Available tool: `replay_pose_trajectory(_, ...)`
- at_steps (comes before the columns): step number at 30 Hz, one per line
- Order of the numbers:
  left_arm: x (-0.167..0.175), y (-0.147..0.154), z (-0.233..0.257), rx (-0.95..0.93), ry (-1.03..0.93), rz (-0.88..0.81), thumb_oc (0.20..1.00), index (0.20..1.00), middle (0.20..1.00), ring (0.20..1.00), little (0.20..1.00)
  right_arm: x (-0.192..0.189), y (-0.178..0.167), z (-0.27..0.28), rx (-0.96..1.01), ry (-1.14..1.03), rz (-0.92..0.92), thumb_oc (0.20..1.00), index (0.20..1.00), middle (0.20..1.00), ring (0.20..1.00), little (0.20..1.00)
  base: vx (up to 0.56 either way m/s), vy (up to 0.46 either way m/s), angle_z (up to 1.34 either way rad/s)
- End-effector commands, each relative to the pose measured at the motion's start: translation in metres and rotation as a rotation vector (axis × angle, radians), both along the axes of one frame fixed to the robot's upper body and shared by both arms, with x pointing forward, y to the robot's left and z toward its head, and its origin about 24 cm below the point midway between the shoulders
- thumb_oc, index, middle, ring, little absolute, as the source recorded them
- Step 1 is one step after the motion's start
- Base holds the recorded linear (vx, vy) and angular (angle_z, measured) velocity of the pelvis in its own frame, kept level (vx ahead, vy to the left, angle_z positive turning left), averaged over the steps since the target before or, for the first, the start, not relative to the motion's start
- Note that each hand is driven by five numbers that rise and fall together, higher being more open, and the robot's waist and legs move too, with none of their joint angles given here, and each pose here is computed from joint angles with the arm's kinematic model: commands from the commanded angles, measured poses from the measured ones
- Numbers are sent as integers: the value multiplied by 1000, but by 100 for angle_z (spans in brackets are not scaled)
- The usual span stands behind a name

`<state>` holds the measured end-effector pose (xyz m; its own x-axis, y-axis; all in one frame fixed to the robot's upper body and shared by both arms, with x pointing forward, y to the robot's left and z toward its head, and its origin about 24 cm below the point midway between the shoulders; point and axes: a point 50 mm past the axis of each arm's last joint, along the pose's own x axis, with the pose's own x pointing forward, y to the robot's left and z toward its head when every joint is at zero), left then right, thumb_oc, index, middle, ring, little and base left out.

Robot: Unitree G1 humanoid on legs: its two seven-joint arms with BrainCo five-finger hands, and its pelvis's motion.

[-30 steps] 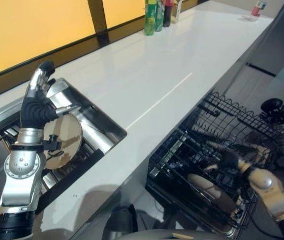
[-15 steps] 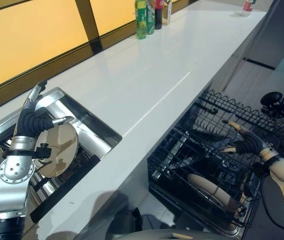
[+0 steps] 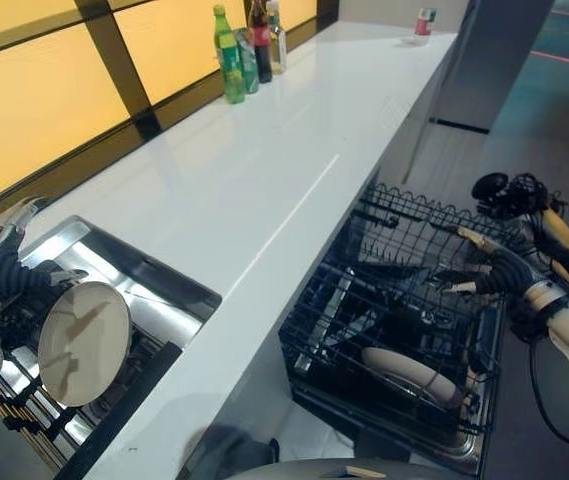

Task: Pick up plates and place into dishwasher.

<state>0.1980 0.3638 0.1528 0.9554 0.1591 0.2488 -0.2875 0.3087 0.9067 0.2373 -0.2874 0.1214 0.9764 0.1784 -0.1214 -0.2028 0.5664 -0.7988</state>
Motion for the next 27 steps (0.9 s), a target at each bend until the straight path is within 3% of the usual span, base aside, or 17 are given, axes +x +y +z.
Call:
replay_pose_trajectory(1,-4,3,23,184,-39,-19,1000,1000,1000,1000,1000,7,6,35,-38,-126,76,1000,1000,1000,1000,1000,72,194,17)
replay_pose_trajectory(8,0,-3,13,346,77,-86,1000,1000,1000,1000,1000,8,-2,39,-43,-105,68,1000,1000,1000,1000,1000,75,141,10)
replay_pose_trajectory(16,5,-15,3,510,351,-225,1000,1000,1000,1000,1000,10,-9,40,-57,-81,45,1000,1000,1000,1000,1000,55,100,15)
replay_pose_trajectory(27,8,-21,-9,586,378,-292,1000,1000,1000,1000,1000,13,-11,37,-58,-62,19,1000,1000,1000,1000,1000,43,55,13)
